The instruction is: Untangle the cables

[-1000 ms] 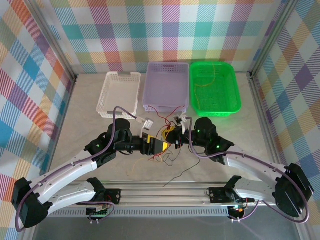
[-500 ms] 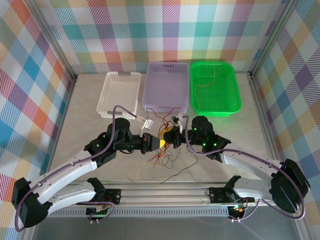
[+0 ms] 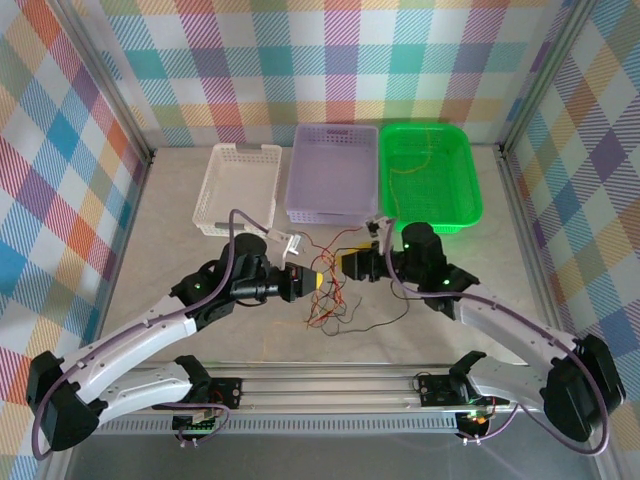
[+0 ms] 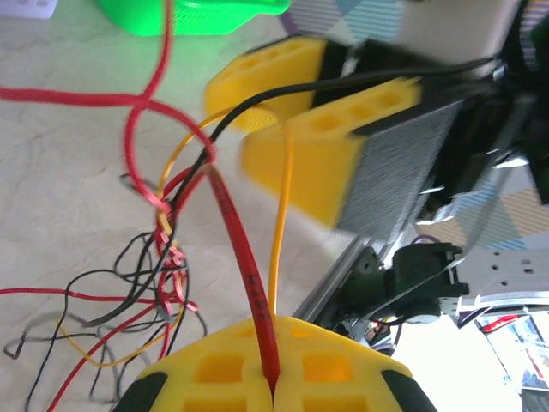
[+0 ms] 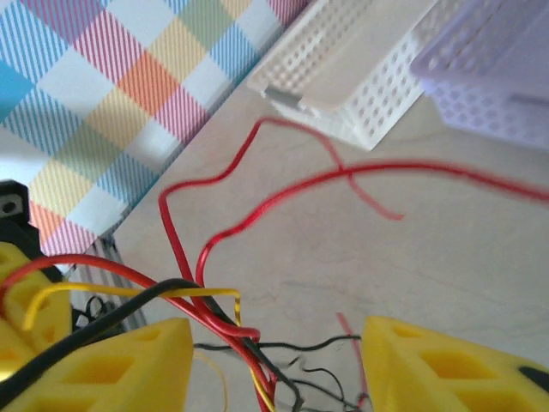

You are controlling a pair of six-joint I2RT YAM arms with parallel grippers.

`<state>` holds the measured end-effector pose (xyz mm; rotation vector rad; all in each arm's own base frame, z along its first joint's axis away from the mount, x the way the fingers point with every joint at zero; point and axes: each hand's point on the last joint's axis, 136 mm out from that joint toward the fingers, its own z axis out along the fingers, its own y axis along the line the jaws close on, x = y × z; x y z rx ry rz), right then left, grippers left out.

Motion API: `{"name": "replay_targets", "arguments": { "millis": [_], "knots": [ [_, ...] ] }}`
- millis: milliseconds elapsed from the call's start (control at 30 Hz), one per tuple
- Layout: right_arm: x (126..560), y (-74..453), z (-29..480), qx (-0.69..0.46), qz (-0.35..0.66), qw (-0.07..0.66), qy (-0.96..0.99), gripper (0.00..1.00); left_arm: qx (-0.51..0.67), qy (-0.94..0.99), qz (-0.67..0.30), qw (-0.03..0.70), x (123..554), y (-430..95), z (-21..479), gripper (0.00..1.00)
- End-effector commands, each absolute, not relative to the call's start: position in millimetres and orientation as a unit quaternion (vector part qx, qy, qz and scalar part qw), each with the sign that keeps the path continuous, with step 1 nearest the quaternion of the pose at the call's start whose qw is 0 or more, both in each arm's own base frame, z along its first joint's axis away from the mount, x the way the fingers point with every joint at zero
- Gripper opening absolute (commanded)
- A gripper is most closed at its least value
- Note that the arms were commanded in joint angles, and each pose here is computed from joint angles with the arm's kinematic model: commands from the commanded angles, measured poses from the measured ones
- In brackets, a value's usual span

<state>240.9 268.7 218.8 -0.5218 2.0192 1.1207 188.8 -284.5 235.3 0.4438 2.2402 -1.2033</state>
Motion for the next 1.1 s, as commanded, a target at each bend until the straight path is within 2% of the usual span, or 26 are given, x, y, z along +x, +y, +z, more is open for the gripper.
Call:
{"name": "replay_targets", "arguments": {
  "millis": [0,367,500,600,700,867,967,1067],
  "knots": [
    [237.1,255.0,234.4,-0.205,0.428,0.394,0.787,0.59,0.167,0.834,-0.443,0.282,192.1,-289.0,248.2,0.00],
    [233.7,216.7,258.6,-0.176,0.395,0.450,0.782,0.70,0.197,0.853,-0.411,0.256,190.6,-290.9,241.1,0.00],
    [231.5,228.0,268.4,-0.176,0.434,0.436,0.768,0.69,0.211,0.846,-0.419,0.252,186.6,-294.1,246.1,0.00],
    [237.7,221.1,277.1,-0.152,0.426,0.458,0.766,0.68,0.228,0.846,-0.414,0.247,183.7,-293.8,247.6,0.00],
    [251.9,190.8,287.8,-0.076,0.377,0.507,0.771,0.72,0.242,0.852,-0.394,0.246,182.1,-288.3,247.7,0.00],
    [269.9,109.5,279.1,0.088,0.206,0.542,0.810,0.78,0.256,0.874,-0.333,0.246,187.4,-274.1,242.5,0.00],
    [269.7,98.2,276.7,0.102,0.178,0.538,0.818,0.80,0.269,0.885,-0.298,0.237,190.0,-267.9,238.2,0.00],
    [268.4,118.0,282.3,0.059,0.212,0.530,0.819,0.80,0.280,0.894,-0.266,0.229,192.8,-262.3,234.3,0.00]
  ]
}}
